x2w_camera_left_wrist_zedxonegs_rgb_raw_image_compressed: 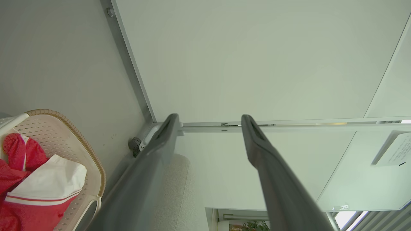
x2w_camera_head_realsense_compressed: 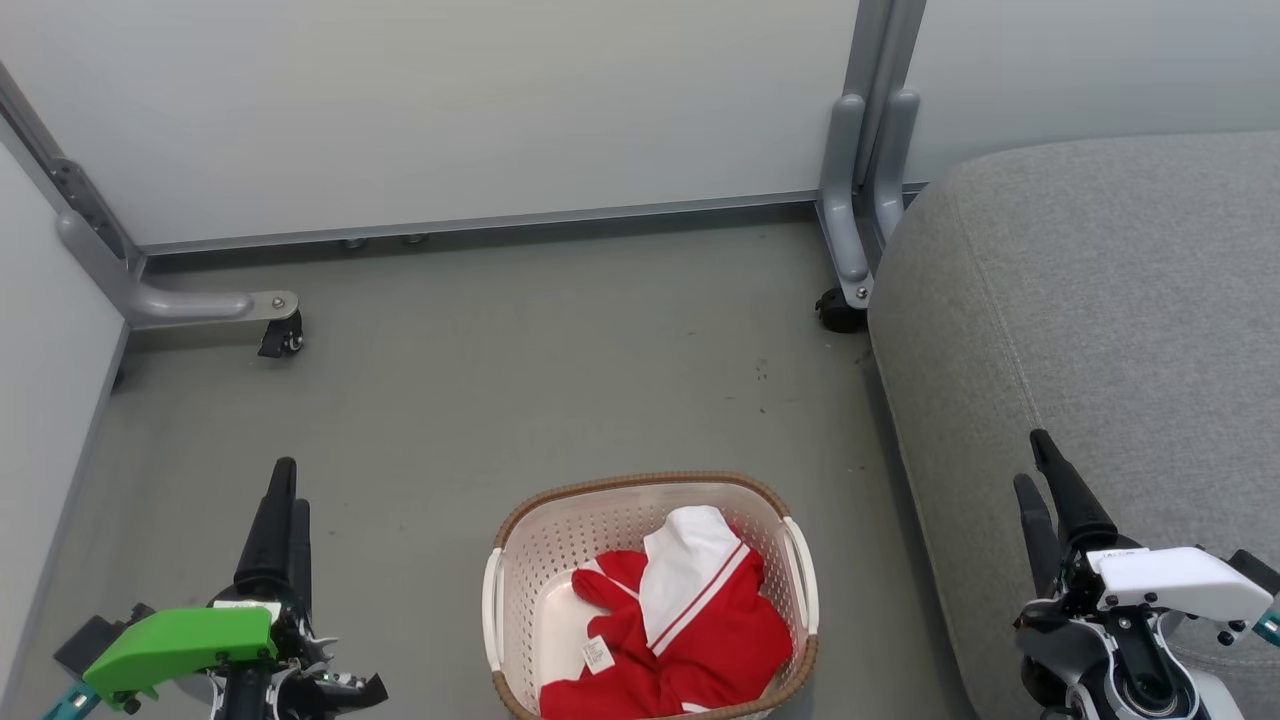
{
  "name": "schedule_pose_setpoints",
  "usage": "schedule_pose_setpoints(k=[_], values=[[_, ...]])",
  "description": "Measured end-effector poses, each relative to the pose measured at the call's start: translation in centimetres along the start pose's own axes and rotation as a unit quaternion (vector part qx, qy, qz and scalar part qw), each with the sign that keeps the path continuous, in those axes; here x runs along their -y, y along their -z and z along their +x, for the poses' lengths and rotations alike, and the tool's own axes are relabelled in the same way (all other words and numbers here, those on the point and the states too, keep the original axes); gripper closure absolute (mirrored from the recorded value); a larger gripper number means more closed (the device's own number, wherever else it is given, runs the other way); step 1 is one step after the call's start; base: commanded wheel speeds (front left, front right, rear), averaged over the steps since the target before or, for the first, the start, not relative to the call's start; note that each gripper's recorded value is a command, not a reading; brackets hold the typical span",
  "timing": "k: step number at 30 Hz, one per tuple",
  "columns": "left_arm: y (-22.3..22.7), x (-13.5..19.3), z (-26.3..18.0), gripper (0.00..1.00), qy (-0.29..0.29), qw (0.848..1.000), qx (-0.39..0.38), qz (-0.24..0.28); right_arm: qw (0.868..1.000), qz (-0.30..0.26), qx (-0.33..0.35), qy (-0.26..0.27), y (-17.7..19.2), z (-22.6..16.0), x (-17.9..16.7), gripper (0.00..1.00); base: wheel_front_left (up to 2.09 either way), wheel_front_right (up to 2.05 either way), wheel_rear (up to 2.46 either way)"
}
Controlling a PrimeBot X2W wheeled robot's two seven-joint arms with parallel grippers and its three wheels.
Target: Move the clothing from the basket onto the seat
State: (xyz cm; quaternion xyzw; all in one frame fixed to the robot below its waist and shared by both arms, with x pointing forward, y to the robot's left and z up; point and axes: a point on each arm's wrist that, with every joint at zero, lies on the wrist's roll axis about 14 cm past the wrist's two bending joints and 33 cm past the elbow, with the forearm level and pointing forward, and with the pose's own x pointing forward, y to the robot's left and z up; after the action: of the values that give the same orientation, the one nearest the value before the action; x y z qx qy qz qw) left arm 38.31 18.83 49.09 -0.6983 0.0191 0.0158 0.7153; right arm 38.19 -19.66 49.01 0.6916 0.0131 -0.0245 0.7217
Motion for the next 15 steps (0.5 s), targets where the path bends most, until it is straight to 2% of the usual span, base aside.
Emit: schedule_pose_setpoints(k=[8, 15], values=[[0.0, 1.4, 0.4, 0.0, 0.018, 0.996, 0.005, 0.085, 0.996, -0.09, 0.004, -0.015, 0.0, 0.2, -1.1, 0.0, 0.0, 0.0, 0.0], [0.4, 2.3, 0.5, 0.0, 0.032, 0.987, 0.006, 0.159, 0.985, -0.171, 0.001, -0.031, 0.5, 0.3, -2.1, 0.0, 0.0, 0.0, 0.0]])
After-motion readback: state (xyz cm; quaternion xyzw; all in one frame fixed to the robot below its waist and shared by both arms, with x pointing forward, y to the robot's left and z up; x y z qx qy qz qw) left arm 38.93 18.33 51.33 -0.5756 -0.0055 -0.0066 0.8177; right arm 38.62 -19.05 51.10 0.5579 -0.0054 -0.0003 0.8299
